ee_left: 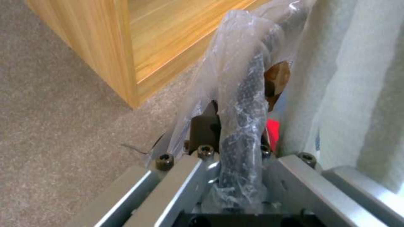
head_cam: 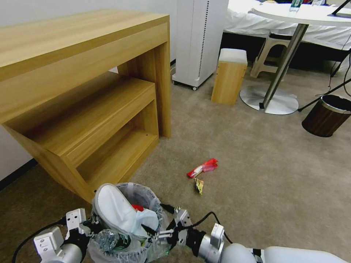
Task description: Pick up the trash bin and place the garbage on the floor into it.
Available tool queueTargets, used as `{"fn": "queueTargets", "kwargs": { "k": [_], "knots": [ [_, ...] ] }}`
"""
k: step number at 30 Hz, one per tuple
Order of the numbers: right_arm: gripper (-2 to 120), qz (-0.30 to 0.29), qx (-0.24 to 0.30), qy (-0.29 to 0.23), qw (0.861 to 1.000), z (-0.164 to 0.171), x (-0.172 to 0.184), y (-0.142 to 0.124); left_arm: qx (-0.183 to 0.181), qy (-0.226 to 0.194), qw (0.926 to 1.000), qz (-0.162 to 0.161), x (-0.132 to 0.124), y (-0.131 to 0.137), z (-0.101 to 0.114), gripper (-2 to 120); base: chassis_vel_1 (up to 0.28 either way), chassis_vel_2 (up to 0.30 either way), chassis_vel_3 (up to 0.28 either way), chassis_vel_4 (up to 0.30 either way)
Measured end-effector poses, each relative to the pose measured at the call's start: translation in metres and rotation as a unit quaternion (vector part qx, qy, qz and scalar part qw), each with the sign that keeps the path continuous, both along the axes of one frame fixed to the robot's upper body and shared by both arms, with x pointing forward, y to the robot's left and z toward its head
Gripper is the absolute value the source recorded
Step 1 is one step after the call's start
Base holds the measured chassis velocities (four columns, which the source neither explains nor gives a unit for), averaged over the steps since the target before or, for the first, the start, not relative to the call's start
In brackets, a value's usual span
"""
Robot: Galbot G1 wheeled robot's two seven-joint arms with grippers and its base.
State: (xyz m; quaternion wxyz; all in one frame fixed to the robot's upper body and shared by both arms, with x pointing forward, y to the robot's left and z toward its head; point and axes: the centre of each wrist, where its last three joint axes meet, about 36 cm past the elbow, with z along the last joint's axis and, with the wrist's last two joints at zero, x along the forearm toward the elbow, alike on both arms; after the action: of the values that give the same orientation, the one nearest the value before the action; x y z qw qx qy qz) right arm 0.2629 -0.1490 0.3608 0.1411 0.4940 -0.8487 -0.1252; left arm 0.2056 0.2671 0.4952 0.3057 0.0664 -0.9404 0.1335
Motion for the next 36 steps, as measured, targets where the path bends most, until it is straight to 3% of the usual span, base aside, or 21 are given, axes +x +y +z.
{"fn": "queueTargets", "kwargs": {
  "k": [10,19,23,26,31,36],
  "knots": [
    [100,0.018,0.033,-0.020,0.999,-0.008,0.003,-0.002,0.003,-0.002,1.0000,0.004,0.000,0.002,-0.001,1,0.000,0.000,0.000,0.000],
    [100,0.000,0.075,-0.065,0.995,0.005,0.022,0.001,0.006,0.006,0.9999,0.008,0.004,0.005,-0.012,1,0.000,0.000,0.000,0.000],
    [100,-0.036,0.076,-0.096,0.992,0.015,0.037,-0.003,0.008,0.008,0.9999,0.010,0.005,0.007,-0.015,1,0.000,0.000,0.000,0.000],
    [100,-0.105,0.053,-0.111,0.987,0.028,0.053,-0.010,0.009,0.007,0.9999,0.010,0.006,0.008,-0.017,1,0.000,0.000,0.000,0.000],
    [100,-0.169,0.018,-0.108,0.979,0.035,0.067,-0.030,0.010,0.006,0.9999,0.010,0.007,0.009,-0.018,1,0.000,0.000,0.000,0.000],
    [100,-0.265,-0.065,-0.067,0.960,0.031,0.086,-0.064,0.011,0.003,0.9999,0.010,0.007,0.009,-0.019,1,0.000,0.000,0.000,0.000]
  ]
}}
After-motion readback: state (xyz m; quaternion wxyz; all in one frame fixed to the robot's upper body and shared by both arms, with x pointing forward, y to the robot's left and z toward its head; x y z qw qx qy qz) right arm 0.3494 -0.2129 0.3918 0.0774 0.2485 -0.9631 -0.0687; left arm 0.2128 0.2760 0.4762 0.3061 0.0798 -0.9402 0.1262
